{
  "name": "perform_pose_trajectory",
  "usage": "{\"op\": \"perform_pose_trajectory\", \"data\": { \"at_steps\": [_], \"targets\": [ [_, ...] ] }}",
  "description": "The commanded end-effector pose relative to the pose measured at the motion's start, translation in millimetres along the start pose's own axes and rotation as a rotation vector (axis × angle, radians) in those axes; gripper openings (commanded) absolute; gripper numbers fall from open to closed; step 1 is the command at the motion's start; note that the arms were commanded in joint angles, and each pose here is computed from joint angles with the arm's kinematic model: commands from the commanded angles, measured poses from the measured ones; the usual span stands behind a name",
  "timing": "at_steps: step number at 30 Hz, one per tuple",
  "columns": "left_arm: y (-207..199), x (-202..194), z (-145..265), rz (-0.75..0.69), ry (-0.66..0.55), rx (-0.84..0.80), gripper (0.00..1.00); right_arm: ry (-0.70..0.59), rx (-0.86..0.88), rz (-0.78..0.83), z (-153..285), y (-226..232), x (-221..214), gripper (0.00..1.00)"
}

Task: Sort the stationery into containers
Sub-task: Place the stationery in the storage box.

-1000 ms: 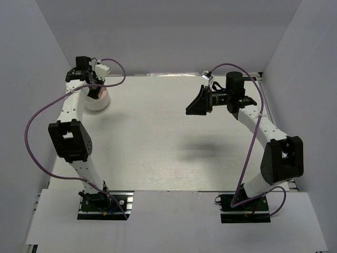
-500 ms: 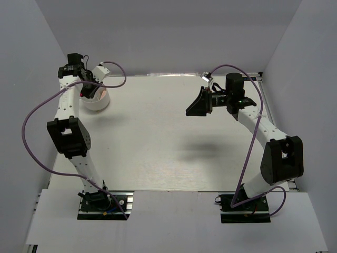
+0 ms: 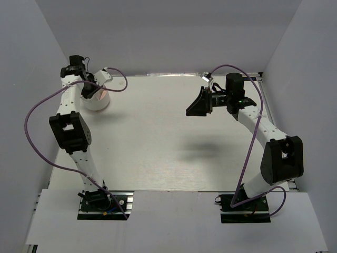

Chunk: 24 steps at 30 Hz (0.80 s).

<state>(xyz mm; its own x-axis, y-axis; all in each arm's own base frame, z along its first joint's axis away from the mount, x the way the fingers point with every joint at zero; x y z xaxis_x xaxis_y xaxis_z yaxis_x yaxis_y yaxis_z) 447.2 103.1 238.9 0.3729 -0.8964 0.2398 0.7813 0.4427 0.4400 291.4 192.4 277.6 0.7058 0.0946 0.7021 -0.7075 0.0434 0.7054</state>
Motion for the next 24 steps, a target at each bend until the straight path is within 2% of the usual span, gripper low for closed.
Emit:
{"op": "perform_pose_trajectory", "data": {
  "at_steps": [1, 24],
  "targets": [
    [8, -1, 8, -0.056, -0.008, 0.018, 0.04, 0.001, 0.015, 0.030, 3, 6, 0, 0.56],
    [11, -9, -20, -0.095, 0.029, 0.023, 0.06, -0.002, -0.003, 0.011, 2, 0, -1, 0.57]
  ]
}}
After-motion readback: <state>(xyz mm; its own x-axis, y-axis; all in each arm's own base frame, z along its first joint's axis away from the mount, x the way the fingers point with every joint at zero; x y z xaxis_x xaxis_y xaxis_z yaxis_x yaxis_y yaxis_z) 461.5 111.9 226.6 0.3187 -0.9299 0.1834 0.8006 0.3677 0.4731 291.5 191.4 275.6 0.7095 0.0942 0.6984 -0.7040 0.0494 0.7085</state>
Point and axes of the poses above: each gripper's point midway between its finger pads, its own z axis back along the fingers, its own y axis along the line the jaws close on, x = y × z, the point moved 7 cm from there along z, back along the fingers, and after that the axes turned 8 degrees about -z, right-handed, at the moved point
